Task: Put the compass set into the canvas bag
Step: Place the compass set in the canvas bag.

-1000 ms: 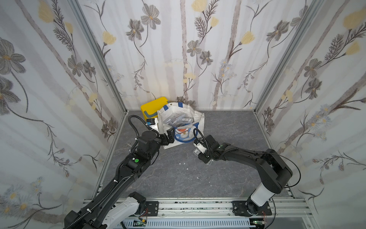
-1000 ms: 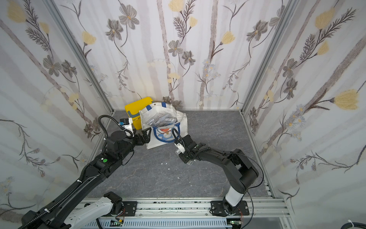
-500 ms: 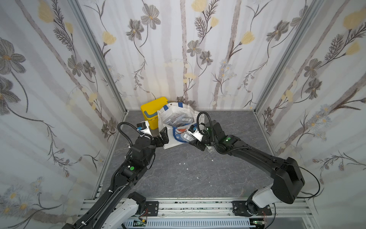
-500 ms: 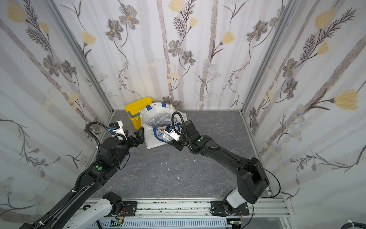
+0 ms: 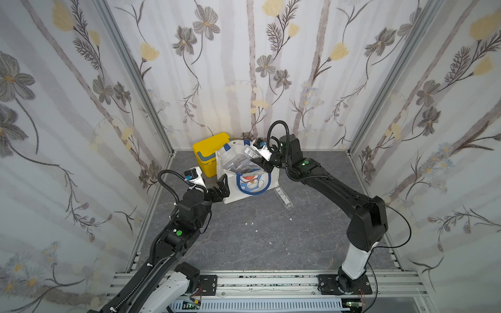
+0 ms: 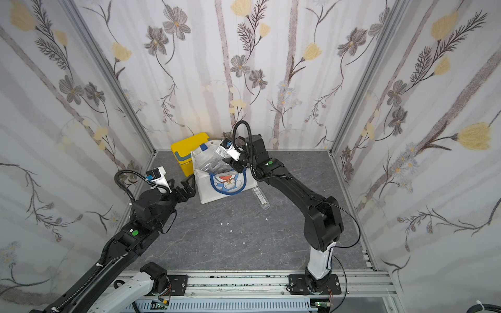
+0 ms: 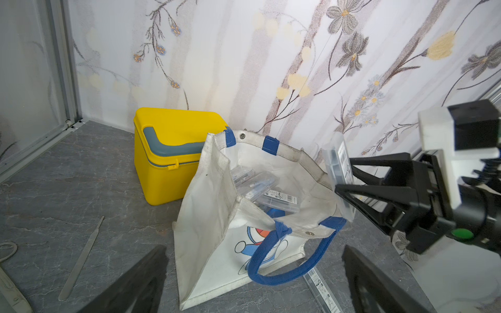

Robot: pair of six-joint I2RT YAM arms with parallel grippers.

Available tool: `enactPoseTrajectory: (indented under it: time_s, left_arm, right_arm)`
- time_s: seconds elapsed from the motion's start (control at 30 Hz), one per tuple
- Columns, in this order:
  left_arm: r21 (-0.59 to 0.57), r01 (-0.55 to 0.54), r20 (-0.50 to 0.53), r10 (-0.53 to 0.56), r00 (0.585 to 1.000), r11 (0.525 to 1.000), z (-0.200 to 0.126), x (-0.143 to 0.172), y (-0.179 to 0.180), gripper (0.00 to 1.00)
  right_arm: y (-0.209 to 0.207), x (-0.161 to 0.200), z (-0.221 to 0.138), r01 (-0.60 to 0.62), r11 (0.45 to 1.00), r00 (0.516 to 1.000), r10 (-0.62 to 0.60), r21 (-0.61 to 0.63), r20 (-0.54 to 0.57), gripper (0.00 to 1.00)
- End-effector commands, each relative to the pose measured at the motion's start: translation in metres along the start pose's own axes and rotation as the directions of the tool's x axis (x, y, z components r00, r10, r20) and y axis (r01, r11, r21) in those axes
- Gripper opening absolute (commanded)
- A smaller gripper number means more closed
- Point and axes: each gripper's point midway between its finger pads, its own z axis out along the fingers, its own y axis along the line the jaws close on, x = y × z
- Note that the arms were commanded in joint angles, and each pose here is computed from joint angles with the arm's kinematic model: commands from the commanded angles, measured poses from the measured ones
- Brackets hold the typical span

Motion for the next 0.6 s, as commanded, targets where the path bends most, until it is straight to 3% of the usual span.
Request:
enactPoseTrajectory:
  time_s: [0.0, 0.3, 0.57]
  left_arm:
    - [0.004, 0.036, 0.012, -0.036, 0.999, 0.999, -0.001, -0.002, 0.001, 1.0]
    - [0.017, 0.066, -0.009, -0.066, 0.998, 0.998, 0.002, 0.011, 0.002, 1.0]
    - [0.019, 0.056, -0.021, -0.056, 0.998, 0.998, 0.006, 0.015, 0.001, 1.0]
  right_arm:
    - [-0.013, -0.003, 0.015, 0.085, 0.996, 0.995, -0.085, 0.0, 0.049, 0.41]
    - [-0.015, 0.06, 0.066, 0.186, 0.981, 0.979, -0.19, -0.051, -0.077, 0.41]
    - [-0.03, 0.118, 0.064, 0.276, 0.961, 0.912, -0.269, -0.022, -0.31, 0.43]
